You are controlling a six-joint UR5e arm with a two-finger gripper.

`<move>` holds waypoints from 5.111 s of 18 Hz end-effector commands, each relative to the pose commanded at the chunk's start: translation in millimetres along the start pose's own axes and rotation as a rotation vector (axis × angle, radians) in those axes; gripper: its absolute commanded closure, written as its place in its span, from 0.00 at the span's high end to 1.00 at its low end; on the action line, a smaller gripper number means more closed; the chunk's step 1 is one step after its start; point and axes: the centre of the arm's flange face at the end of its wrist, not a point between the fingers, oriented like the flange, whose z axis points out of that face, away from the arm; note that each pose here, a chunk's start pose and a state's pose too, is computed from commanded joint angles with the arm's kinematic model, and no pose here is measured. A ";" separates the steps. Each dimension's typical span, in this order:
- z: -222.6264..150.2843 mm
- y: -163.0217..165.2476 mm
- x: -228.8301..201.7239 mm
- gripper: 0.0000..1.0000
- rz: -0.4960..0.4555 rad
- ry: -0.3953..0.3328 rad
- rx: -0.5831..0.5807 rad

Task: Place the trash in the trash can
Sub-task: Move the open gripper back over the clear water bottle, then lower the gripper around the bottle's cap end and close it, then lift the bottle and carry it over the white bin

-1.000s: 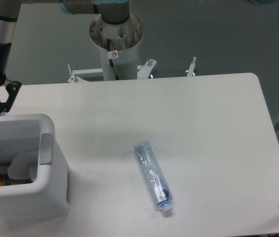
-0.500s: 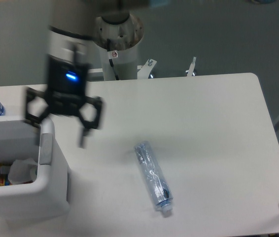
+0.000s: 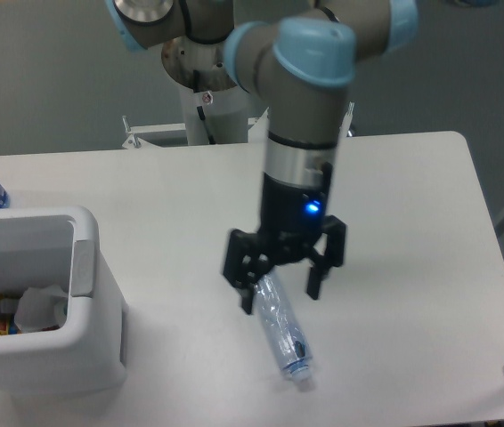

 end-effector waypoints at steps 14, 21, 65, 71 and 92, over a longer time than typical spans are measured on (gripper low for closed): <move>182.1 43.1 -23.3 1.00 0.109 -0.062 -0.258; 208.2 44.9 -17.6 1.00 0.114 -0.068 -0.276; 170.7 5.6 -0.7 0.14 0.129 -0.209 -0.149; 77.2 -73.0 30.6 0.14 -0.040 -0.106 0.178; -144.9 -39.3 245.8 0.14 0.156 0.098 0.483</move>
